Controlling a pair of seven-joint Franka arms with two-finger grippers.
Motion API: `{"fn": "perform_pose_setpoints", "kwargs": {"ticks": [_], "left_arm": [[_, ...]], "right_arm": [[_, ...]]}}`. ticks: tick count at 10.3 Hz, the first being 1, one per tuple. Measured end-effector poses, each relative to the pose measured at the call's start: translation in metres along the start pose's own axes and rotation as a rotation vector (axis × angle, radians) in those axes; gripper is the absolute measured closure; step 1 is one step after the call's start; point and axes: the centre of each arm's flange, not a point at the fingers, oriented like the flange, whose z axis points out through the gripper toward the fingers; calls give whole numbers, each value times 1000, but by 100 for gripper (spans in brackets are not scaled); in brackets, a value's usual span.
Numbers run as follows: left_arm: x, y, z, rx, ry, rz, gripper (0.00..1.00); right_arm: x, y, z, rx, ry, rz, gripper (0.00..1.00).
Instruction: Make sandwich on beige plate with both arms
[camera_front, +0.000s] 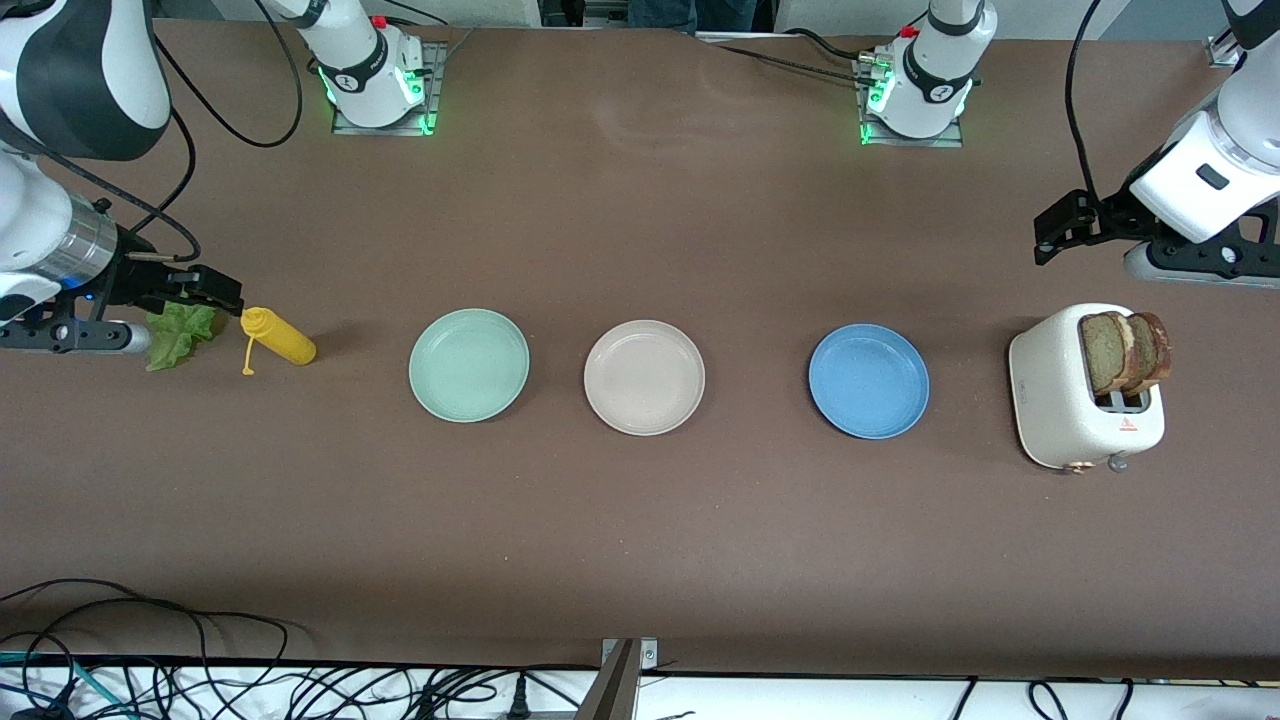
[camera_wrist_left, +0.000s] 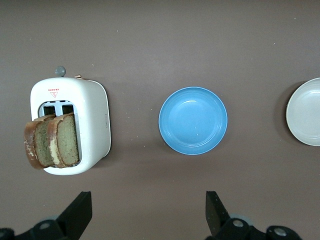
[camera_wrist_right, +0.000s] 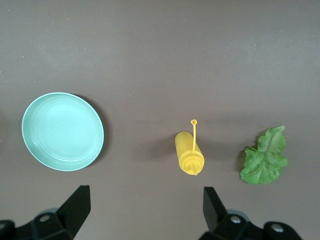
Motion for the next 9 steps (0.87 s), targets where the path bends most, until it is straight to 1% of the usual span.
{"fn": "perform_pose_setpoints", "kwargs": {"ticks": [9], "left_arm": [[0, 0, 1, 0, -1, 0, 0]], "right_arm": [[-1, 2, 1, 0, -8, 3, 0]]}}
